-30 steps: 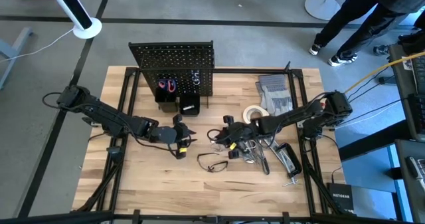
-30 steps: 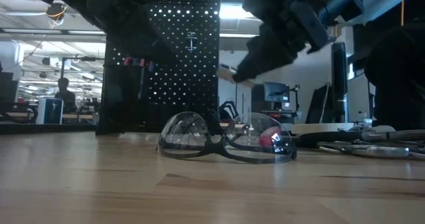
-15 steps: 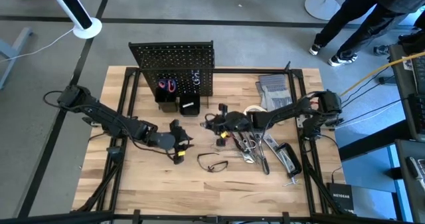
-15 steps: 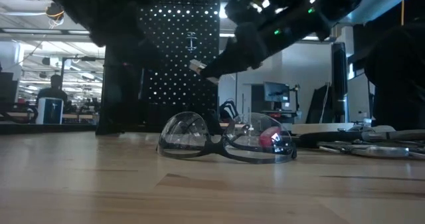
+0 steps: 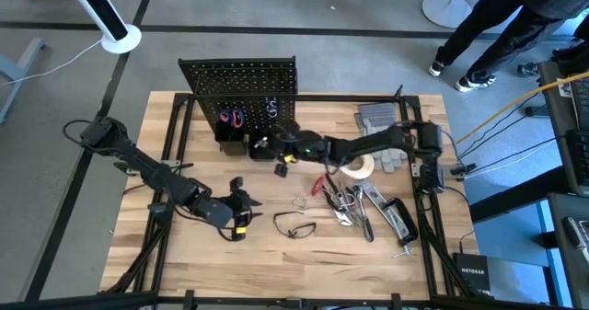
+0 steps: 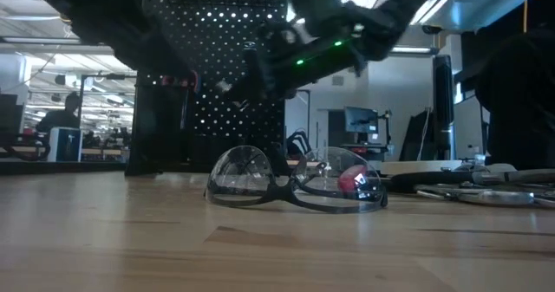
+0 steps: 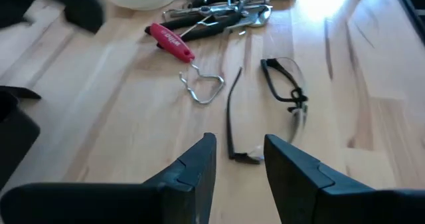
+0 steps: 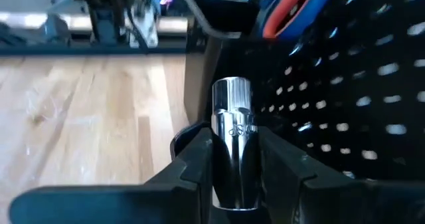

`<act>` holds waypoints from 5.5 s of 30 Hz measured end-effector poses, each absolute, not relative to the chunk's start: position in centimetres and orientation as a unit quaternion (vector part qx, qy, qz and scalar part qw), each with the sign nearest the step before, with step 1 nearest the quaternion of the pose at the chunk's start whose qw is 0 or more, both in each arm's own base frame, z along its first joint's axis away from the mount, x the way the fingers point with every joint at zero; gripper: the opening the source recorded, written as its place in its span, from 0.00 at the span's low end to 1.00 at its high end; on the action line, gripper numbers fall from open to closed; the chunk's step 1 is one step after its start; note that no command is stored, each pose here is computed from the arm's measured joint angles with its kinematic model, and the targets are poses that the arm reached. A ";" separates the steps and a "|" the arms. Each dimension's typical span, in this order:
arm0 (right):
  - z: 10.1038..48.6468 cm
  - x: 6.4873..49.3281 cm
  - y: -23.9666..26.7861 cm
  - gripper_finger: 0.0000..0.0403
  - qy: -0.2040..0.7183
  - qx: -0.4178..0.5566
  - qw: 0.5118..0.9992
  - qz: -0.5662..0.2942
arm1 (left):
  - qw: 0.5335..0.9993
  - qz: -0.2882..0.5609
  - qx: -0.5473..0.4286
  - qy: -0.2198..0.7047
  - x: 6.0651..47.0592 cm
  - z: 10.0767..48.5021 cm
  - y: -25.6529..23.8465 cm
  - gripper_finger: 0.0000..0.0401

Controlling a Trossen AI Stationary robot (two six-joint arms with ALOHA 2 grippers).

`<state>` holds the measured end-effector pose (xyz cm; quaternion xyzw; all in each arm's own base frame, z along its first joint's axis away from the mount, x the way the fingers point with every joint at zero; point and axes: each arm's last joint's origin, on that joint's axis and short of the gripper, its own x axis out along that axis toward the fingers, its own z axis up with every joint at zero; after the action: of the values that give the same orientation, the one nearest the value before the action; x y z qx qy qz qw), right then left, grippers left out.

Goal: Hang tools onto peg board
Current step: Put the socket wrench into the right pegboard organizer bin, then put the binder clip into the right pegboard organizer bin, then put the hook into the right pegboard organizer bin

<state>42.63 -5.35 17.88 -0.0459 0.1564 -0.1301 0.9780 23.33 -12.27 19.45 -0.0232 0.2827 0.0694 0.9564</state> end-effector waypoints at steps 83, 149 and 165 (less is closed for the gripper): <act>11.9 34.1 4.6 0.03 0.417 0.101 0.903 -0.024 | 0.941 0.144 -0.015 0.307 24.8 14.5 -11.9 0.18; 17.7 41.3 -5.0 0.42 0.215 0.055 0.964 -0.145 | 0.948 0.164 -0.005 0.271 22.8 17.0 -12.6 0.18; 22.1 30.5 5.2 0.42 0.553 0.019 0.830 -0.071 | 0.949 0.163 -0.004 0.271 22.9 17.0 -12.6 0.18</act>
<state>30.50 5.20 22.14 0.0187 0.5526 -0.0714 0.8301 22.85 -12.59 17.04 -0.0042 0.2705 0.1632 0.9488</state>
